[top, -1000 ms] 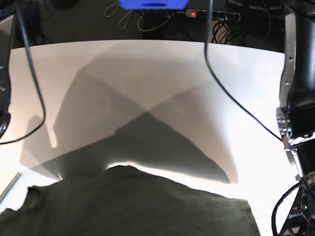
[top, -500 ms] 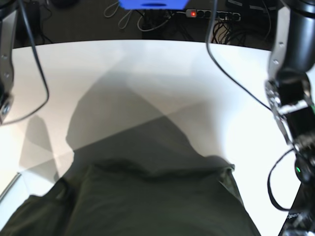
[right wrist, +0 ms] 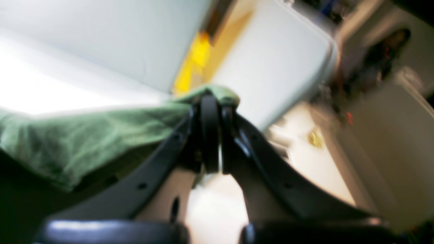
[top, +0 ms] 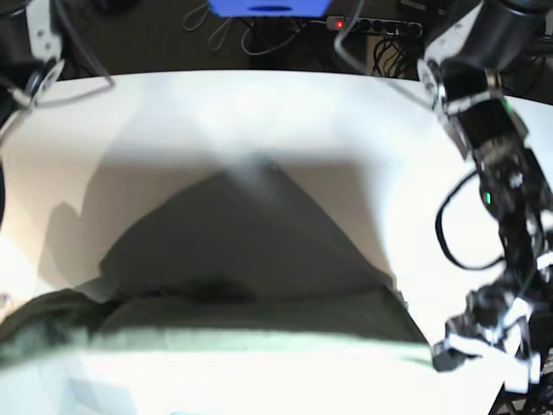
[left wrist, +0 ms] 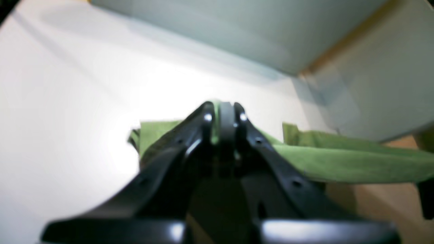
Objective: Layout the t-shirt on the table in an organized manner, then fold the t-shirt properly
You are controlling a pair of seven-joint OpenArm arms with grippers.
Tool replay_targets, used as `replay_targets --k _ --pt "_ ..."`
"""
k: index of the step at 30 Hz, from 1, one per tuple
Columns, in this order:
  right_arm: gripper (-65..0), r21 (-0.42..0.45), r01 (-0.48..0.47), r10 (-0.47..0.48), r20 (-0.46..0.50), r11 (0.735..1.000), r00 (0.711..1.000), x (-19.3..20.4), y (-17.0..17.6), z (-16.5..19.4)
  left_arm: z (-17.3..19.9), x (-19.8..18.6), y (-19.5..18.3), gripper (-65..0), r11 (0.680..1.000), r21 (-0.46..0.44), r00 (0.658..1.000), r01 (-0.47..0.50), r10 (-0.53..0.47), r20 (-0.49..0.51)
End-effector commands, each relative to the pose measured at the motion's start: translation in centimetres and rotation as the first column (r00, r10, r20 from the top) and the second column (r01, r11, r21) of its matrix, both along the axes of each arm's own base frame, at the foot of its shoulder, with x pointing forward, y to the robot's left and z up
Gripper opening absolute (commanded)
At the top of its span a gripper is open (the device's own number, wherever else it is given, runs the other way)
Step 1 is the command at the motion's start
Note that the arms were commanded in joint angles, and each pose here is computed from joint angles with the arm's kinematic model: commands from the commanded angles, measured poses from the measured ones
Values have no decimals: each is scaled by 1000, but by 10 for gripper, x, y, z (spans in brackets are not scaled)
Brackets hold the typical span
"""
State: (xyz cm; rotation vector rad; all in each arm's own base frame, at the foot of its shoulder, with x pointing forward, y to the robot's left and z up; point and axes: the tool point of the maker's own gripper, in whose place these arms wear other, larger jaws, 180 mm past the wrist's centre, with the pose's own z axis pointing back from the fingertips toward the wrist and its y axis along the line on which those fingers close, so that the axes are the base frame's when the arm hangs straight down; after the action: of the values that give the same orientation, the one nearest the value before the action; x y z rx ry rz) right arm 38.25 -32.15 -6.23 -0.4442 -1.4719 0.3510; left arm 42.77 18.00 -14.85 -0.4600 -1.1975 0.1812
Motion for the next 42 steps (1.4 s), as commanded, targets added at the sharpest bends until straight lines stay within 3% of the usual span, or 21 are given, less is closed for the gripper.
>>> replay_targets --k 1,5,13,19,24,32,39,42 --pt "-650 -12 -18 19 64 1000 998 -6 2 16 17 -2 -1 -648 1000 -18 998 3 -2 61" --pt "-650 33 50 -51 12 998 999 -30 -18 -16 -15 -30 -11 -648 999 -39 1000 19 -19 -5" --pt "-650 92 109 -88 -209 990 974 -75 -17 -110 -96 -92 -33 -648 985 -153 971 83 -114 -209" --pt "-650 113 143 -101 -316 983 943 -102 -16 -149 -131 -122 -20 -648 990 -124 940 70 -107 -323" --pt "-650 122 185 -125 -389 975 913 -126 -20 -175 -146 -140 5 -648 995 -100 926 3 -40 -375" --pt "-650 138 205 -107 -513 969 852 -160 -10 -216 -136 -147 63 -648 984 -68 927 -162 128 -352" --pt "-650 144 160 -41 -603 977 797 -180 11 -244 -153 -155 67 -648 980 -84 906 -182 134 -402" --pt "-641 150 151 -21 -635 977 772 -189 18 -255 -171 -166 69 -648 977 -89 881 -196 135 -454"
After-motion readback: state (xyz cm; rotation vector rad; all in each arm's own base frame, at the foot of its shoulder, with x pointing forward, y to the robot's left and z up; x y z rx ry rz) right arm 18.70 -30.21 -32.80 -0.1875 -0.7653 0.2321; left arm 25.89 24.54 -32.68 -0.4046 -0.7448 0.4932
